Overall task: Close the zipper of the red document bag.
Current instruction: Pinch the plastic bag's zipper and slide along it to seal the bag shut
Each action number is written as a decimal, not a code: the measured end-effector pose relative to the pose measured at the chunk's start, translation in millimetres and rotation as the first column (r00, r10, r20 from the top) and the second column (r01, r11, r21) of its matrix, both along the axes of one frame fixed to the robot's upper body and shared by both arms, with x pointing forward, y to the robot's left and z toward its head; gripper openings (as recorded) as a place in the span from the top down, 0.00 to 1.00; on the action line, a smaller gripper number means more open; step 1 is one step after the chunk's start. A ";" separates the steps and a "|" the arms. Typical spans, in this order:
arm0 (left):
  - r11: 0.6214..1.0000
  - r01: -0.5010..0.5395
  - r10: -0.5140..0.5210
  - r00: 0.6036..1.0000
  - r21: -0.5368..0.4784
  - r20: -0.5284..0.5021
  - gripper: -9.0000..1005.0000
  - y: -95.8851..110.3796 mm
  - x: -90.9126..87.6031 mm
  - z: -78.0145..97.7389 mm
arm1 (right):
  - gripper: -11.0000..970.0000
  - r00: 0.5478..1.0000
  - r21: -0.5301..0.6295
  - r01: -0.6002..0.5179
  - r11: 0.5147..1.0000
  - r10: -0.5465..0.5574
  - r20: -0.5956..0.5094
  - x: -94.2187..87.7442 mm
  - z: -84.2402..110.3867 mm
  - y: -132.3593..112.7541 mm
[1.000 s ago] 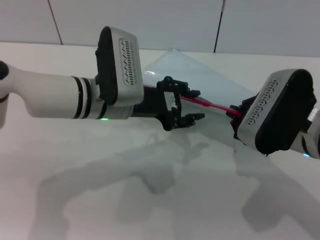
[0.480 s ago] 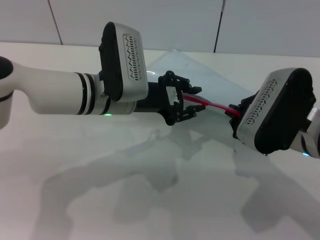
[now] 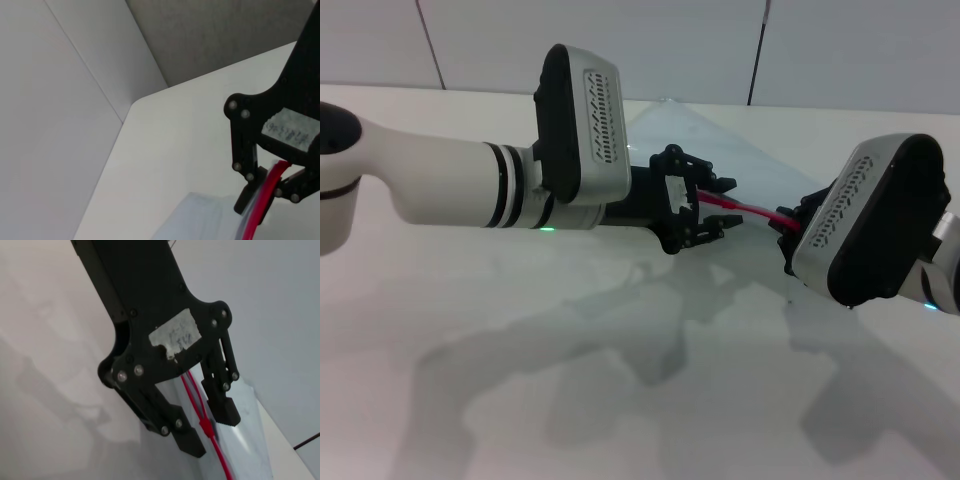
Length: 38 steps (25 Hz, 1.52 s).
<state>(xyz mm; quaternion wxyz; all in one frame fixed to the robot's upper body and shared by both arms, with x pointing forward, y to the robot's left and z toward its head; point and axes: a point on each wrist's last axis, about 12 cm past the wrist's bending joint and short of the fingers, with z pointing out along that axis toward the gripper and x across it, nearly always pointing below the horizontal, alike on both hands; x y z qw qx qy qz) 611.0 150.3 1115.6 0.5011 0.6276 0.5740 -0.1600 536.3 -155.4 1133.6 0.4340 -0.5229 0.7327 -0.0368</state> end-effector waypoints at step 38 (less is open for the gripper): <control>0.991 -0.128 0.128 0.992 0.033 -0.003 0.91 16.3 3.9 -14.1 | 0.95 0.999 0.030 0.002 1.000 -0.004 0.046 -6.5 13.9 -1.6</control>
